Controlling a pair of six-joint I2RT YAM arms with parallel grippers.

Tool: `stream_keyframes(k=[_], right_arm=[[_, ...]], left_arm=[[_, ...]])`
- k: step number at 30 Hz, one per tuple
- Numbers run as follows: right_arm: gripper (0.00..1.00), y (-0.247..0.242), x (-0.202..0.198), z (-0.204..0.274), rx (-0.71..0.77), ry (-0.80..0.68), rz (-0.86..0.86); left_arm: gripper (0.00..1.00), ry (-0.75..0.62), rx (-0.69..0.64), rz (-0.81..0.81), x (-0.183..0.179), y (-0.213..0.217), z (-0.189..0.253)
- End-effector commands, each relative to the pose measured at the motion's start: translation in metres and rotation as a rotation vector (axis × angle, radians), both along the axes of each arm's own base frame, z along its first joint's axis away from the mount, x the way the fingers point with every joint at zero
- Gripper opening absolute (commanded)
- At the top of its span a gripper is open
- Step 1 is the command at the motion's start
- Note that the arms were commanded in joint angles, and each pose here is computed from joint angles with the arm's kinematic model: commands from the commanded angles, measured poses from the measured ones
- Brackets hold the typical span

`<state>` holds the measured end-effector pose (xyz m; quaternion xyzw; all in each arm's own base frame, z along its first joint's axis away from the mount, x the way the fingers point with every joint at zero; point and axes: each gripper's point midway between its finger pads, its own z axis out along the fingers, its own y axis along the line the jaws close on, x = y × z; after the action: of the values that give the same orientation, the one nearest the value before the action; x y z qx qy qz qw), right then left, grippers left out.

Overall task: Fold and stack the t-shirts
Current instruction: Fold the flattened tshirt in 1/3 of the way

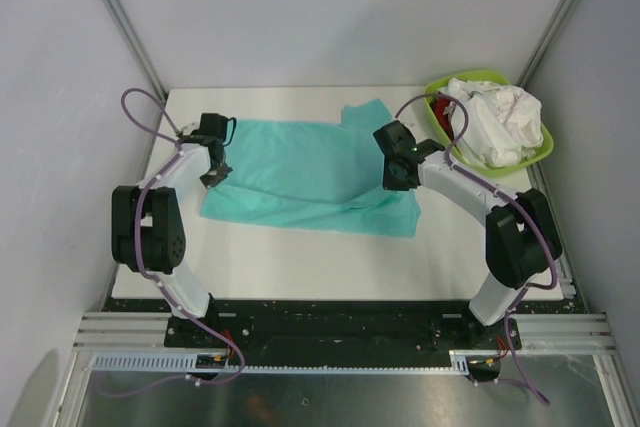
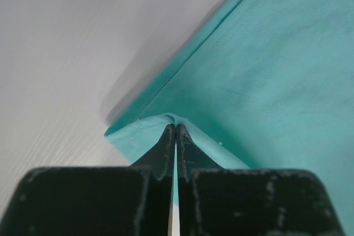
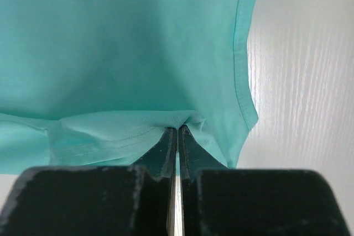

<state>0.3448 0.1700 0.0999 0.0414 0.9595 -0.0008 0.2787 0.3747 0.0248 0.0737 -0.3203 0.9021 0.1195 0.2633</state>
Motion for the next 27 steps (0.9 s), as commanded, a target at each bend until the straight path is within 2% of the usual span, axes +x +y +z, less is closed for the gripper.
stream_keyframes(k=[1, 27], right_arm=[[0.0, 0.008, 0.025, 0.02, 0.013, -0.085, 0.004], [0.0, 0.005, 0.043, 0.008, -0.017, -0.094, -0.003]], left_arm=[[0.0, -0.065, 0.06, 0.026, 0.011, 0.014, 0.023], [0.0, -0.025, 0.074, 0.062, 0.009, 0.026, 0.007]])
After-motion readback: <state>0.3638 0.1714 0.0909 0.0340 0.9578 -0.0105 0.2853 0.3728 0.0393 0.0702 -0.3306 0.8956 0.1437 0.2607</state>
